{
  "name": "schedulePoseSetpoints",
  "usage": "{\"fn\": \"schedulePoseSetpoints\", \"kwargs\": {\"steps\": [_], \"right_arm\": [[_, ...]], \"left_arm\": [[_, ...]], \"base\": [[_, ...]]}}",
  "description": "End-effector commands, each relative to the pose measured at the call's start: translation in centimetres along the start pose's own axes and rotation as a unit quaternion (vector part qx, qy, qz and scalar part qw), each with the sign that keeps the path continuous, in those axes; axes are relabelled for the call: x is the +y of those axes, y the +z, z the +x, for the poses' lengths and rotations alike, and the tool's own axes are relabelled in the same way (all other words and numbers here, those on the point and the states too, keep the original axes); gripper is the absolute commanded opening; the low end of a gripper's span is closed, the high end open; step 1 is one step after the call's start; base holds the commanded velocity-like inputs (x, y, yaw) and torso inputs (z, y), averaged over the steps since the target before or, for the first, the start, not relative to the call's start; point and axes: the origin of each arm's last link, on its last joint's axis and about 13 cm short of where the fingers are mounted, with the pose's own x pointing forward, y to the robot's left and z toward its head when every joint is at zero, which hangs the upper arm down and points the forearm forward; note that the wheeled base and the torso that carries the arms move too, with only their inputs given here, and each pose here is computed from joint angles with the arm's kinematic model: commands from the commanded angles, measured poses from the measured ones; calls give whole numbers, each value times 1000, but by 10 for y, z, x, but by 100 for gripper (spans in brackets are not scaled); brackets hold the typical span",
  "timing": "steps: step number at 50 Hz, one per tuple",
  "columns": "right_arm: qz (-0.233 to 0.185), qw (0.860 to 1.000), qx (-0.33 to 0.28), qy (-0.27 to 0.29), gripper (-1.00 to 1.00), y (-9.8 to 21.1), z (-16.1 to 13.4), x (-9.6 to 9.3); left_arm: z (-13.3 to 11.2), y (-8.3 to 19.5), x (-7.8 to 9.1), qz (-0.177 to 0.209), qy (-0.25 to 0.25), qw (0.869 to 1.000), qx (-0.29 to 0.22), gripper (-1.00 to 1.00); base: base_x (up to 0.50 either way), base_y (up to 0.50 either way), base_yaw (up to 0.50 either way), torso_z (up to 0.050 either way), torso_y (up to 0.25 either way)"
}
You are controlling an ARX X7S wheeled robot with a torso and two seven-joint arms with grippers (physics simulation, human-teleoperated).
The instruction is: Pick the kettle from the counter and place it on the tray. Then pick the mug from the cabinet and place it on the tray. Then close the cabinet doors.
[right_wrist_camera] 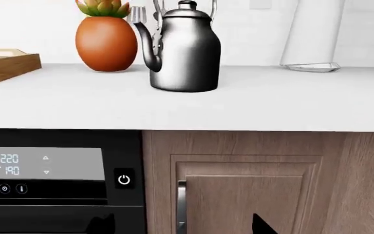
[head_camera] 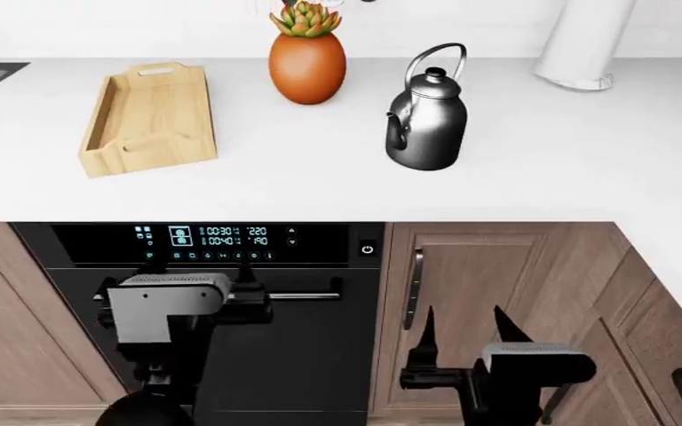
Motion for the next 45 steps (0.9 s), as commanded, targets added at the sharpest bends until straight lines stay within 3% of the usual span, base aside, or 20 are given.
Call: {"fn": "schedulePoseSetpoints", "kwargs": {"steps": [1, 4, 13, 18, 25, 33, 45], "right_arm": [[2, 1000, -27, 1, 100, 23, -6, -1], [1, 999, -36, 2, 100, 31, -8, -2], [1, 998, -61, 4, 100, 51, -13, -3], [-1, 997, -72, 6, 100, 60, -15, -3], [1, 996, -87, 6, 100, 70, -20, -5], [3, 995, -96, 6, 100, 75, -23, -8], [3, 995, -94, 9, 100, 77, -23, -9]], "left_arm": [[21, 142, -10, 30, -9, 990, -134, 100], [30, 193, -15, 37, -9, 985, -169, 100], [63, 309, -31, 27, 10, 980, -197, 100], [77, 366, -39, 49, 19, 975, -214, 100], [96, 434, -49, 43, 35, 976, -210, 100], [117, 470, -54, 59, 45, 981, -182, 100], [117, 467, -52, 26, 71, 986, -148, 100]], "base": [[0, 0, 0, 50, 0], [0, 0, 0, 50, 0], [0, 0, 0, 50, 0], [0, 0, 0, 50, 0], [0, 0, 0, 50, 0], [0, 0, 0, 50, 0], [0, 0, 0, 50, 2]]}}
